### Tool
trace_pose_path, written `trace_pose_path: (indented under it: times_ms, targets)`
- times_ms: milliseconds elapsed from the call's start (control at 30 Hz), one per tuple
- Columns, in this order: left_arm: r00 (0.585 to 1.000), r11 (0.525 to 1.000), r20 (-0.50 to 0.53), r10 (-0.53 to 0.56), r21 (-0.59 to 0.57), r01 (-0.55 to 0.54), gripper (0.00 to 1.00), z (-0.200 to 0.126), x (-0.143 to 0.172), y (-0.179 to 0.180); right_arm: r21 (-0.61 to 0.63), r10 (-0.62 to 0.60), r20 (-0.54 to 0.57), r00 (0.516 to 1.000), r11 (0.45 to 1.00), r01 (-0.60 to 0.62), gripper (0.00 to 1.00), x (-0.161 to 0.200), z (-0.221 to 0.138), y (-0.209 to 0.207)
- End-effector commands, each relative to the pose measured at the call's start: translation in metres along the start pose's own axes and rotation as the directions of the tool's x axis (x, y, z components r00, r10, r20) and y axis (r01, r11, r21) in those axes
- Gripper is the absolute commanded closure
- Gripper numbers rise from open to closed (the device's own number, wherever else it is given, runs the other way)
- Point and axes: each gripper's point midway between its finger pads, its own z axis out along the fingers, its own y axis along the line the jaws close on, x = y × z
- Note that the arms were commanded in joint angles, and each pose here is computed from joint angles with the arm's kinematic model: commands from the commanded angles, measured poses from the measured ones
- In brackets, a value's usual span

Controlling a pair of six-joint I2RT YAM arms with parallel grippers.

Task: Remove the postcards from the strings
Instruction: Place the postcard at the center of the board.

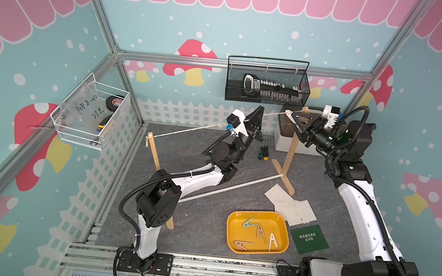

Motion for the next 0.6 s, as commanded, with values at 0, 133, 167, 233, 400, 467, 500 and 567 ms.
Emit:
trace_pose_path:
  times_ms: [0,133,167,233,400,467,500,567]
  targets:
    - [1.0,1.0,0.03,0.009,-0.022,-0.008,1.0,0.0012,-0.0117,0.0065,-0.053,-0.018,0.003,1.0,0.998,0.018,0.61,-0.0032,0.0,0.0209]
    - [0.999,1.0,0.035,0.011,-0.022,-0.01,1.0,0.0011,-0.0139,0.0062,-0.053,-0.013,0.004,1.0,0.999,0.013,0.66,-0.0033,0.0001,0.0203]
    - [0.999,1.0,0.035,0.01,-0.021,-0.009,1.0,0.0009,-0.0136,0.0061,-0.052,-0.012,0.002,1.0,0.999,0.012,0.67,-0.0033,0.0005,0.0196]
    - [0.999,1.0,0.034,0.01,-0.021,-0.01,1.0,0.0007,-0.0133,0.0062,-0.053,-0.011,0.003,1.0,0.999,0.011,0.68,-0.0035,0.0004,0.0201]
    - [1.0,1.0,0.027,0.013,-0.014,-0.013,1.0,-0.0004,-0.0109,0.0052,-0.056,-0.001,0.006,1.0,0.998,0.002,0.59,-0.0045,0.0006,0.0213]
    - [1.0,1.0,0.023,0.015,-0.013,-0.015,1.0,-0.0015,-0.0087,0.0057,-0.066,0.02,0.005,1.0,0.998,-0.02,0.56,-0.0052,0.0015,0.0221]
    - [1.0,1.0,0.022,0.016,-0.011,-0.016,1.0,-0.0022,-0.0077,0.0053,-0.07,0.038,0.004,0.999,0.997,-0.038,0.56,-0.0056,0.0023,0.0216]
    - [1.0,1.0,0.024,0.018,-0.012,-0.018,1.0,-0.0038,-0.0067,0.0058,-0.076,0.067,0.004,0.998,0.995,-0.066,0.54,-0.0069,0.0041,0.0203]
